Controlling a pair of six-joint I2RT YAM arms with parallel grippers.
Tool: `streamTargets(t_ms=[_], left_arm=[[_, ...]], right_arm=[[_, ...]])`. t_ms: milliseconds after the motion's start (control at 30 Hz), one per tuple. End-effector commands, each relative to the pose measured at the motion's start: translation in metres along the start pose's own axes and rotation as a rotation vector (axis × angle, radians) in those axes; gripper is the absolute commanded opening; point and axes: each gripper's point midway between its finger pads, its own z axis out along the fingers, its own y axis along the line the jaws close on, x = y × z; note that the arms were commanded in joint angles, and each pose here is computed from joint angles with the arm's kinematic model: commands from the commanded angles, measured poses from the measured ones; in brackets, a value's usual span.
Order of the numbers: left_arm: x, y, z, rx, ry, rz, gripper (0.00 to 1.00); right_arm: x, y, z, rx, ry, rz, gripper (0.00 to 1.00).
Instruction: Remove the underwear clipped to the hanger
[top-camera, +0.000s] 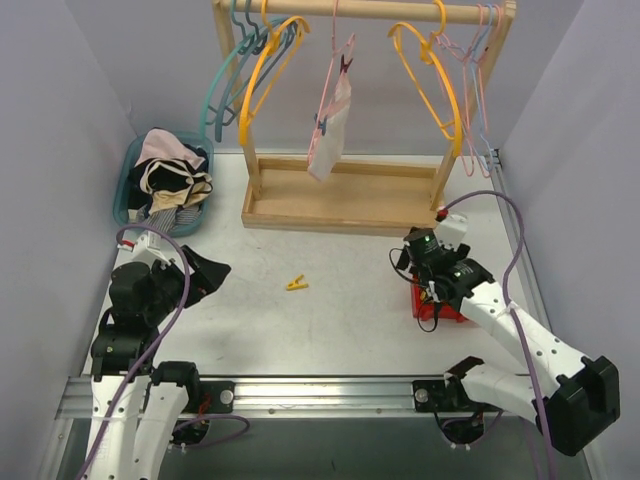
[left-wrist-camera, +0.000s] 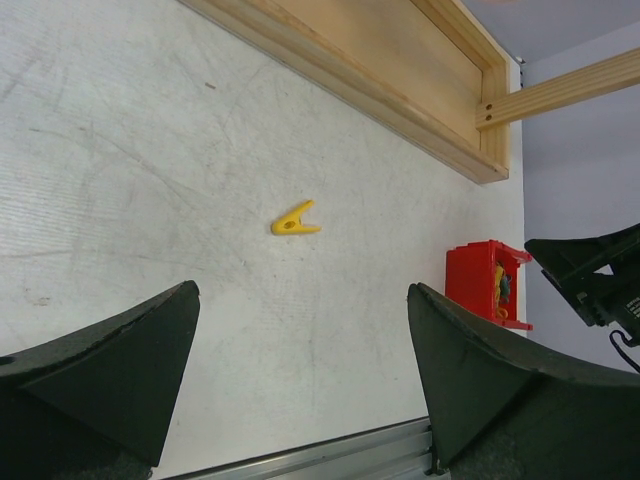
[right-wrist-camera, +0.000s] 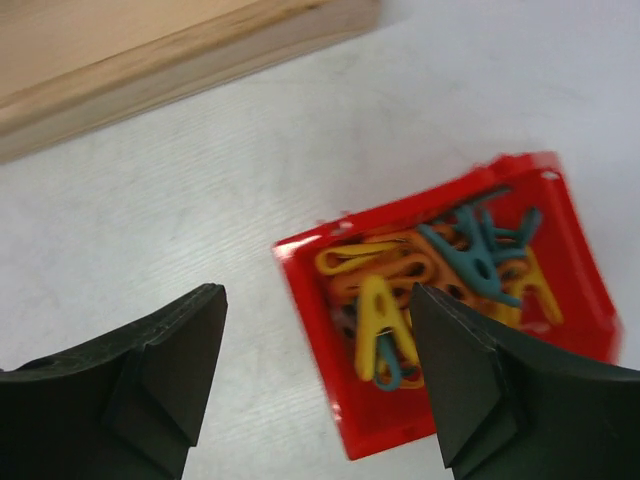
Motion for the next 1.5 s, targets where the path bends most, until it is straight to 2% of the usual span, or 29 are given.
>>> streamTargets(t_ms=[0, 67, 133, 167, 233, 367, 633, 800, 933, 1100, 1467], left_arm=[[-0.008, -0.008, -0.002, 0.036, -0.037, 0.017, 0.94], [-0.008, -0.008, -0.001, 0.034, -0.039, 0.017, 0.94], [-0.009, -0.008, -0.002, 0.033, -0.042, 0.021, 0.94], [-0.009, -0.008, -0.003, 0.032, -0.044, 0.022, 0.94], [-0.009, -0.006, -0.004, 0.026, -0.046, 0.027, 0.94], [-0.008, -0.003, -0.007, 0.019, -0.054, 0.034, 0.94], [-0.004, -0.005, -0.011, 0.034, -0.057, 0.024, 0.94], [-0.003, -0.005, -0.012, 0.039, -0.054, 0.023, 0.94], [-0.004, -0.006, -0.015, 0.04, -0.058, 0.036, 0.94], [-0.006, -0.008, -0.018, 0.042, -0.068, 0.043, 0.94], [-0.008, -0.009, -0.013, 0.043, -0.065, 0.041, 0.94]], right_arm=[[-0.004, 0.091, -0.032, -0.412, -0.003, -0.112, 0.73], [0.011, 0.141, -0.054, -0.621, 0.003, -0.244, 0.75], [0.04, 0.179, -0.083, -0.786, 0.011, -0.402, 0.82], [0.053, 0.2, -0.09, -0.861, 0.008, -0.505, 0.89], [0.078, 0.22, -0.105, -0.942, 0.019, -0.629, 0.93], [0.119, 0.251, -0.097, -1.019, 0.07, -0.814, 0.94], [0.122, 0.287, -0.073, -1.03, -0.062, -1.064, 0.96], [0.124, 0.303, -0.061, -1.124, -0.096, -1.128, 0.99], [0.13, 0.307, -0.034, -1.16, -0.031, -1.152, 1.0], [0.131, 0.31, -0.021, -1.221, 0.037, -1.168, 0.97], [0.164, 0.295, -0.044, -1.378, 0.188, -1.145, 0.94]])
